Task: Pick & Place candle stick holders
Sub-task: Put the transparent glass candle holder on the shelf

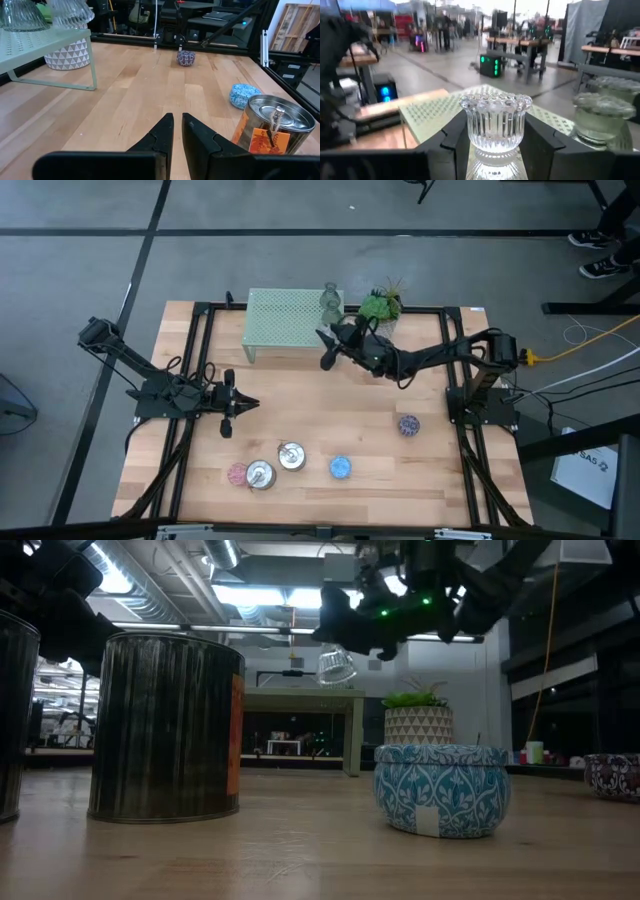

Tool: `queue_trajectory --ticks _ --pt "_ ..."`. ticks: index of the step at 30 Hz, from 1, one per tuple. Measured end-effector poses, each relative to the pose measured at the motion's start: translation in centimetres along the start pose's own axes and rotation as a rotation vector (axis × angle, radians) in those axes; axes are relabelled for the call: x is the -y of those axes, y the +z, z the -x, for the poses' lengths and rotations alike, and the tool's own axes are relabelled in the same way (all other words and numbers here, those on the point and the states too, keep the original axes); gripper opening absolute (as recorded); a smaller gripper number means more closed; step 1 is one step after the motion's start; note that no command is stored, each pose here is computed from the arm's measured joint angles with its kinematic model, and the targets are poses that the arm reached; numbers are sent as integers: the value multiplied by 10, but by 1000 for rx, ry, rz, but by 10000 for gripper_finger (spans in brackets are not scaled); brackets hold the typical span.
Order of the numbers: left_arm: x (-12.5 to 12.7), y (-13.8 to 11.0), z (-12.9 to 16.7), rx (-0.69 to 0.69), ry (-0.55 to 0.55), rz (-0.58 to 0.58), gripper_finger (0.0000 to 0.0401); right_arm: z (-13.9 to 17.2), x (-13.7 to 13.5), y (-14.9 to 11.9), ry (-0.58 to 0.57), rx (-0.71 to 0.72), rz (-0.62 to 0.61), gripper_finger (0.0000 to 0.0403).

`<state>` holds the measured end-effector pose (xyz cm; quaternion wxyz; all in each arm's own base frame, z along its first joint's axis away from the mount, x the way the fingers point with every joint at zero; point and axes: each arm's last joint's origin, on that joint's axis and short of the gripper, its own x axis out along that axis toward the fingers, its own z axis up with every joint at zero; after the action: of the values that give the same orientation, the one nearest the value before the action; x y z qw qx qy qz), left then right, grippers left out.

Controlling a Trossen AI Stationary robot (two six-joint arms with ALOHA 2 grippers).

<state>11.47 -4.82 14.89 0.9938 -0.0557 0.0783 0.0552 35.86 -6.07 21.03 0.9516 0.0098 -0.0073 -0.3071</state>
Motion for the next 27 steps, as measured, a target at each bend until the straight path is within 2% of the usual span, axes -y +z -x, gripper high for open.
queue_trajectory --ticks 5,9,27 --pt "0 0 0 0 0 0 31 16 13 -16 -6 64 -63 135" --pt "0 0 0 0 0 0 31 24 23 -17 -16 149 -129 135" --pt "0 0 0 0 0 0 31 11 19 -15 -6 58 -78 135"
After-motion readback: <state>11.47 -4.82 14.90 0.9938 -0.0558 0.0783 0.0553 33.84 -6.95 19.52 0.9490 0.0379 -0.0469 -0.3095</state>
